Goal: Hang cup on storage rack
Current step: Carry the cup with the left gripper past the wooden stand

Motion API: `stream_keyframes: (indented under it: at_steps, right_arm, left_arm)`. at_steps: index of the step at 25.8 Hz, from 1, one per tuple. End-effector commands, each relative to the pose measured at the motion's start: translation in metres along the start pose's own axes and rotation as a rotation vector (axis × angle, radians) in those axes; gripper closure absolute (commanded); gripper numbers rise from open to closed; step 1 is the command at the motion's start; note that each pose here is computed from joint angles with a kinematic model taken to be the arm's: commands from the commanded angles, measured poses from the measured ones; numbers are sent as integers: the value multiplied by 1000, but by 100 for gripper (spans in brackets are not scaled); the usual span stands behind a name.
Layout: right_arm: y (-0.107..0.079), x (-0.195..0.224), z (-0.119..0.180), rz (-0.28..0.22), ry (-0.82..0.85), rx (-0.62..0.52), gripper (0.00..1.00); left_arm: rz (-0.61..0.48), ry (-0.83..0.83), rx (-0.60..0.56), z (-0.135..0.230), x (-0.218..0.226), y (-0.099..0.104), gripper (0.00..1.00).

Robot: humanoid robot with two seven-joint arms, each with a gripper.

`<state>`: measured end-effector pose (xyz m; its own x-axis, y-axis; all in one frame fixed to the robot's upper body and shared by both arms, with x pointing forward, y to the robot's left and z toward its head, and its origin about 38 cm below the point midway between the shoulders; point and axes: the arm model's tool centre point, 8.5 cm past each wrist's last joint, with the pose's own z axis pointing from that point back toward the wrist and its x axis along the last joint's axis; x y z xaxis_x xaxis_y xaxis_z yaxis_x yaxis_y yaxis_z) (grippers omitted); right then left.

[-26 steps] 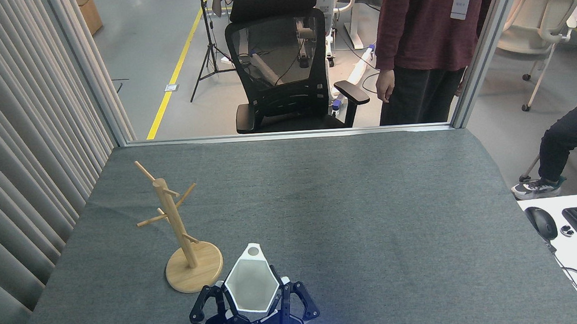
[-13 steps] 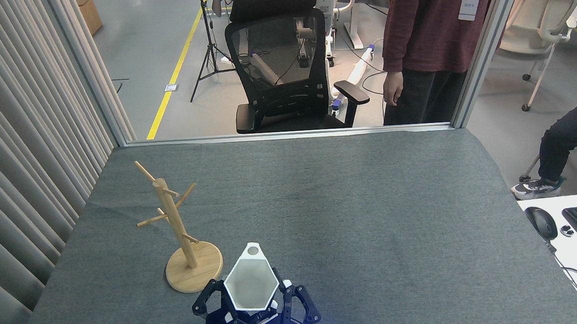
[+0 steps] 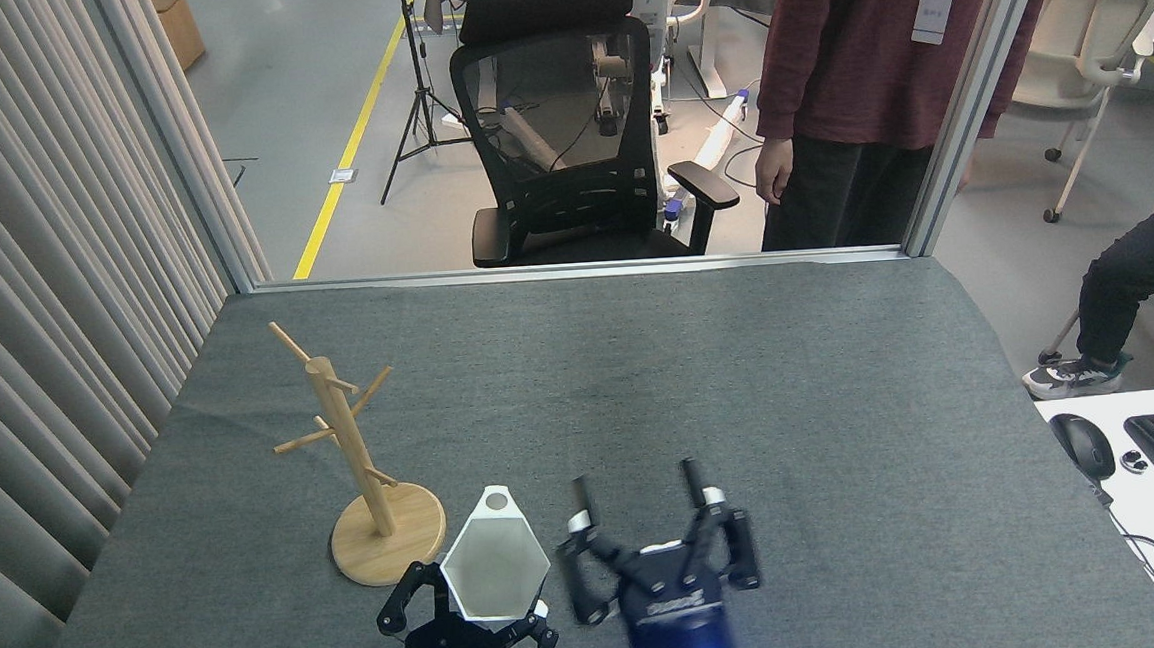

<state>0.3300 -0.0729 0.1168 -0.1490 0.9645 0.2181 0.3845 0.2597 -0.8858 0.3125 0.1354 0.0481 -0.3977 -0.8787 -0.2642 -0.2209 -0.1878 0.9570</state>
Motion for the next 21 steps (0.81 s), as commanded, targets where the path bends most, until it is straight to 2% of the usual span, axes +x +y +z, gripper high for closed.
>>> stream_keyframes:
  at_steps: [1,3,4,6,8,10,13,15,17,21]
  right_arm:
    - [29,-94,-3,1,274,116,2]
    - [42,-123,8,84,259,175,1]
    - [42,-140,13,133,234,187,1]
    - [40,-159,19,187,215,200,2]
    - [41,-162,21,189,216,207,2]
    - [42,-161,21,184,220,209,2]
    - [41,-158,17,175,222,202,2]
    - [43,-152,16,161,223,200,2]
    - [43,-152,16,160,225,200,2]
    - [43,-152,16,164,223,200,2]
  left_arm:
    - [-17,77,-3,3,-15,-1,55]
    - [-50,161,-8,6,-35,-3,55]
    - [-69,203,-6,8,-43,-3,55]
    - [-127,318,3,11,-66,-1,55]
    - [-300,427,-19,26,-109,-5,53]
    - [-465,470,-51,39,-131,-12,53]
    - [-640,549,-91,52,-163,-15,54]
    - [-744,579,-102,47,-186,-13,55]
    - [-812,582,-116,40,-198,-14,55]
    - [-829,589,-120,27,-207,-16,56]
